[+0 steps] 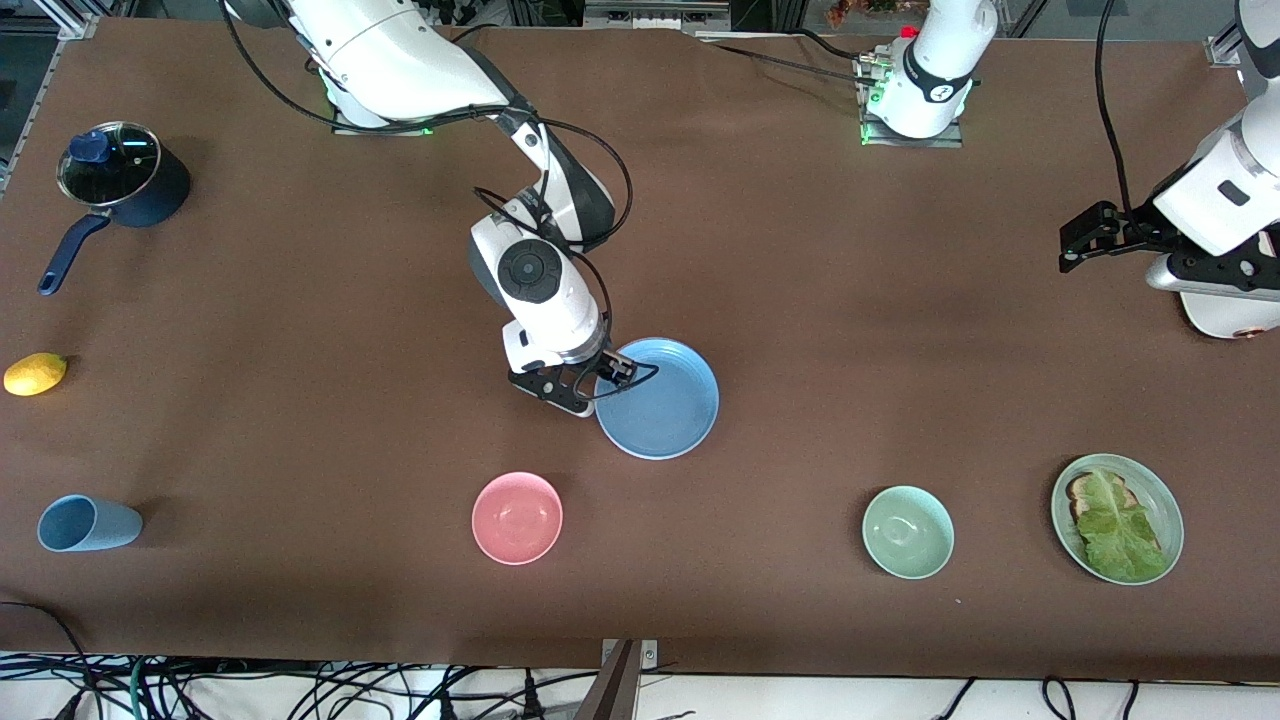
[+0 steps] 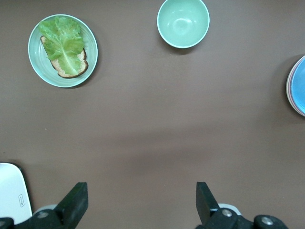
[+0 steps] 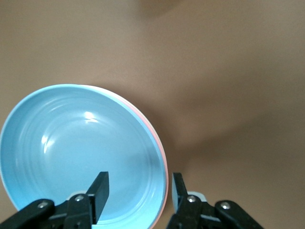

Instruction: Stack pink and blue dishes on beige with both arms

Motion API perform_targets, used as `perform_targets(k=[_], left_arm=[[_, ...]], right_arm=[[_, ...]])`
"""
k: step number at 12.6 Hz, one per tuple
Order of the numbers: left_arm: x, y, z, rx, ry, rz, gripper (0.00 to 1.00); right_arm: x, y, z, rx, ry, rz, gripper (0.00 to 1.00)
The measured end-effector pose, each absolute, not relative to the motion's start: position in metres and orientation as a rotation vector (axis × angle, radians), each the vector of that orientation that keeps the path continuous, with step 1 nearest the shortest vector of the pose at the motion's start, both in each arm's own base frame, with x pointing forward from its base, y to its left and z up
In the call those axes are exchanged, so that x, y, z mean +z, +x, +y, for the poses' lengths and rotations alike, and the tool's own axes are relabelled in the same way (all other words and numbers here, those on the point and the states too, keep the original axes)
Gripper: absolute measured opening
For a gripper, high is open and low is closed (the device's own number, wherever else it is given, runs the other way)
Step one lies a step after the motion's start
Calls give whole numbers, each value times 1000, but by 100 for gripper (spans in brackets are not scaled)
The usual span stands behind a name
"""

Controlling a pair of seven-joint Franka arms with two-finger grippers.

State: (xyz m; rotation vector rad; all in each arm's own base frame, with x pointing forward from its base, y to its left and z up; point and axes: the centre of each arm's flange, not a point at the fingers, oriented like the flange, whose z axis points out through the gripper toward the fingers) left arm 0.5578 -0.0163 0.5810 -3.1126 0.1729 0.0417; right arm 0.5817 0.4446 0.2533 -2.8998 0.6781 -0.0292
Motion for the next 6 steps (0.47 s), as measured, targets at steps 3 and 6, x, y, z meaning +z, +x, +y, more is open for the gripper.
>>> perform_targets(k=[3,6], left_arm=[[581,558,-16,42,-3113,173,100],[581,558,-17,42,-3113,174,100]], right_arm=[[279,596,422,-53,-2918,645,91],[326,619,356,-46,-2975,521,100]])
